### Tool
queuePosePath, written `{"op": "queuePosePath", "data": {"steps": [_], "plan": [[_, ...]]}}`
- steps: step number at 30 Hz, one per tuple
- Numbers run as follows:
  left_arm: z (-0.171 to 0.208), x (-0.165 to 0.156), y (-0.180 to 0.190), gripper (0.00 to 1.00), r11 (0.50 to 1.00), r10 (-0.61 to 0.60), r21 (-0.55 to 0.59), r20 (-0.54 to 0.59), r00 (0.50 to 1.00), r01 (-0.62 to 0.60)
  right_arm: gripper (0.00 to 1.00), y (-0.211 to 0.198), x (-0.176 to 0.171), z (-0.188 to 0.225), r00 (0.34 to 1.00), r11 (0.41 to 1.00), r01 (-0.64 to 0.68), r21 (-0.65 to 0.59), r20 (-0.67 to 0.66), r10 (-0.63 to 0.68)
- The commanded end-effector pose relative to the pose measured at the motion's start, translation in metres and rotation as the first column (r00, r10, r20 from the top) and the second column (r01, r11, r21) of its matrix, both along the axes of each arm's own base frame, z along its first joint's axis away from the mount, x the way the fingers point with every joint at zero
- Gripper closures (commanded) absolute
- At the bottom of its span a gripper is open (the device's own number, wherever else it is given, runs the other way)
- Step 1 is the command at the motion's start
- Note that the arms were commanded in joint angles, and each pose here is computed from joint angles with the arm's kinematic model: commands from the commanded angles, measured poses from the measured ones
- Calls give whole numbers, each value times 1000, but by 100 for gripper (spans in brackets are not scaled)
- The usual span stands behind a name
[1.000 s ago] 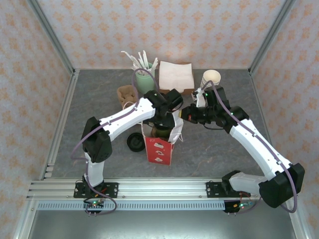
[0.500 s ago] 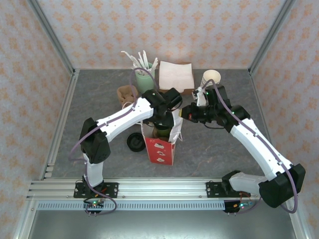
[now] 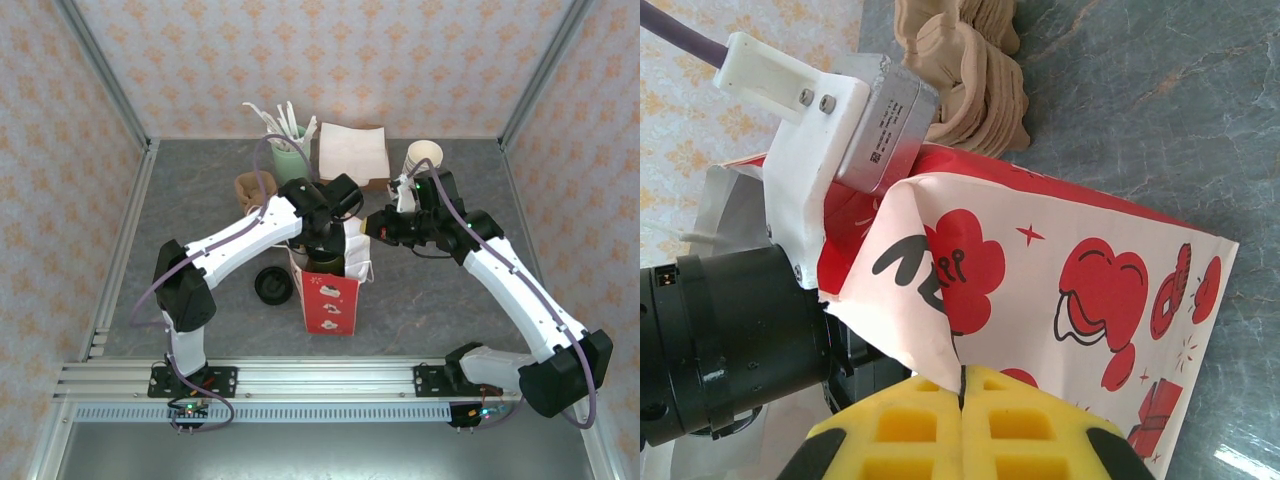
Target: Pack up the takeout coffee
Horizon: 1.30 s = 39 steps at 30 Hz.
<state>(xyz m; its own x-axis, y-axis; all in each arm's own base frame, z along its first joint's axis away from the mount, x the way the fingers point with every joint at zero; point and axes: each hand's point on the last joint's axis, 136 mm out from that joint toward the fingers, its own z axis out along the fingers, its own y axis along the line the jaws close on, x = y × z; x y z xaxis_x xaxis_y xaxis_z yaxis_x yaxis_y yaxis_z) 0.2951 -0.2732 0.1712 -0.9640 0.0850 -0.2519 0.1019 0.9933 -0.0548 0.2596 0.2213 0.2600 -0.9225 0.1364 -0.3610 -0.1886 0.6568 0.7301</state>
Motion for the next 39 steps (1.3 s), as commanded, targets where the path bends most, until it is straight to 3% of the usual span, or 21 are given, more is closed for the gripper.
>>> {"op": "queuePosePath", "data": {"steps": [1,13,16,20,25,33,39], "plan": [[33,-11,-28,18,987,-73,-139,58,996,81,100,-2,6,-12,999,999,21,-31,-33,-22],[11,-10,-49,18,984,-116,-132,40,992,120,100,2,12,-8,1000,1000,14,-20,-24,-15],[5,-12,-49,19,983,-131,-124,30,991,133,90,2,16,-8,998,999,24,-37,-50,-26],[5,-13,-51,17,982,-138,-128,33,990,141,70,5,17,-1,997,999,13,-36,-70,-16],[9,-11,-51,14,982,-138,-123,41,990,142,60,3,14,8,999,999,0,-37,-54,-2],[21,-4,-50,12,986,-116,-112,74,990,124,59,-13,2,11,998,998,-2,-62,-63,-2],[29,-2,-51,12,984,-123,-117,93,988,134,70,-21,-2,7,998,997,13,-70,-61,-17]]}}
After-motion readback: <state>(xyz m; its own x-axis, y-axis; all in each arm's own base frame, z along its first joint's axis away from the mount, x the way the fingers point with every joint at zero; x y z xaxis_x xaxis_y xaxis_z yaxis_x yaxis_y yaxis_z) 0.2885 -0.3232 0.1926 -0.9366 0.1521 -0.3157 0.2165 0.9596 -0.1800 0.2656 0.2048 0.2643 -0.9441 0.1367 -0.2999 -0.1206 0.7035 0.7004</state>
